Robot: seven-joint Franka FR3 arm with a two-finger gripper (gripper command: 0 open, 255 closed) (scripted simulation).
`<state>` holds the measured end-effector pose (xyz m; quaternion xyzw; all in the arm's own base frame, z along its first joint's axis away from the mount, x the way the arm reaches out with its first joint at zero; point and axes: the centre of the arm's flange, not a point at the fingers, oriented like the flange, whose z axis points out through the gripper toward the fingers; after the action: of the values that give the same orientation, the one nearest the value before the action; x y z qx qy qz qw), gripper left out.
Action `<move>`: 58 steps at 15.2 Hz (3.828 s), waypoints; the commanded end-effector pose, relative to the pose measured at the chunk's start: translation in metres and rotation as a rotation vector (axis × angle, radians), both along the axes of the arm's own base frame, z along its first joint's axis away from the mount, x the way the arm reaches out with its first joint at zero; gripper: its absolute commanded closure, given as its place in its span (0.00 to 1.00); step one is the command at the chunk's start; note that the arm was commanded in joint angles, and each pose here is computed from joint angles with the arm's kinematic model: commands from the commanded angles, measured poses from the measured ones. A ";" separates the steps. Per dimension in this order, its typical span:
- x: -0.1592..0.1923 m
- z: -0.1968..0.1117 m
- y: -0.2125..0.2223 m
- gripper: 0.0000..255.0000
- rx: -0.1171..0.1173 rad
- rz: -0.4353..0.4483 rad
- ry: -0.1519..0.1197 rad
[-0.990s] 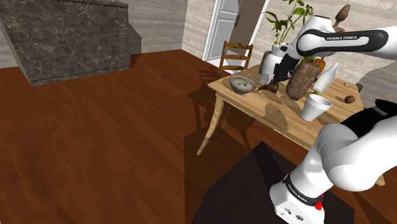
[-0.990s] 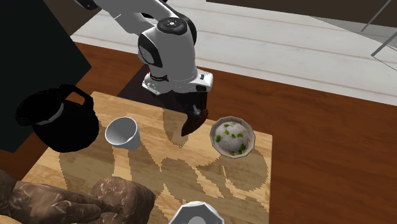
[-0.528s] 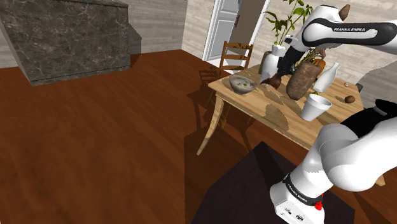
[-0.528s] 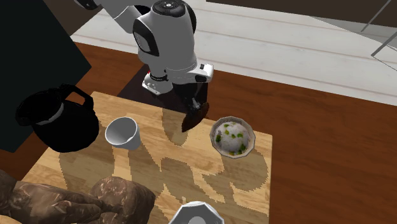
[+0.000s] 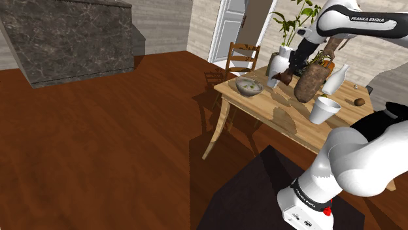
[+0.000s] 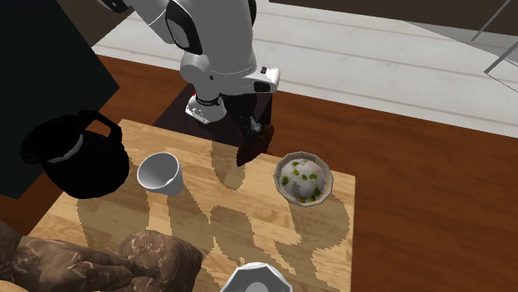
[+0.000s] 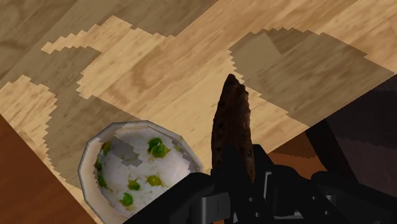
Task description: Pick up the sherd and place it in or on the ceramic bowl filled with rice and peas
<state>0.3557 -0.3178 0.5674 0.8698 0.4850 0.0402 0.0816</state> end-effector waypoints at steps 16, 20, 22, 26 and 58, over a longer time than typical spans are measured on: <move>0.168 0.023 0.026 1.00 0.000 0.000 0.000; 0.168 0.002 0.026 1.00 0.000 0.000 0.000; 0.168 -0.008 0.026 1.00 0.000 0.000 0.000; 0.168 -0.029 0.026 1.00 0.000 0.000 0.000; 0.161 -0.014 0.031 0.00 0.000 0.000 0.000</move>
<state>0.5166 -0.2866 0.5535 0.8698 0.4849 0.0402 0.0815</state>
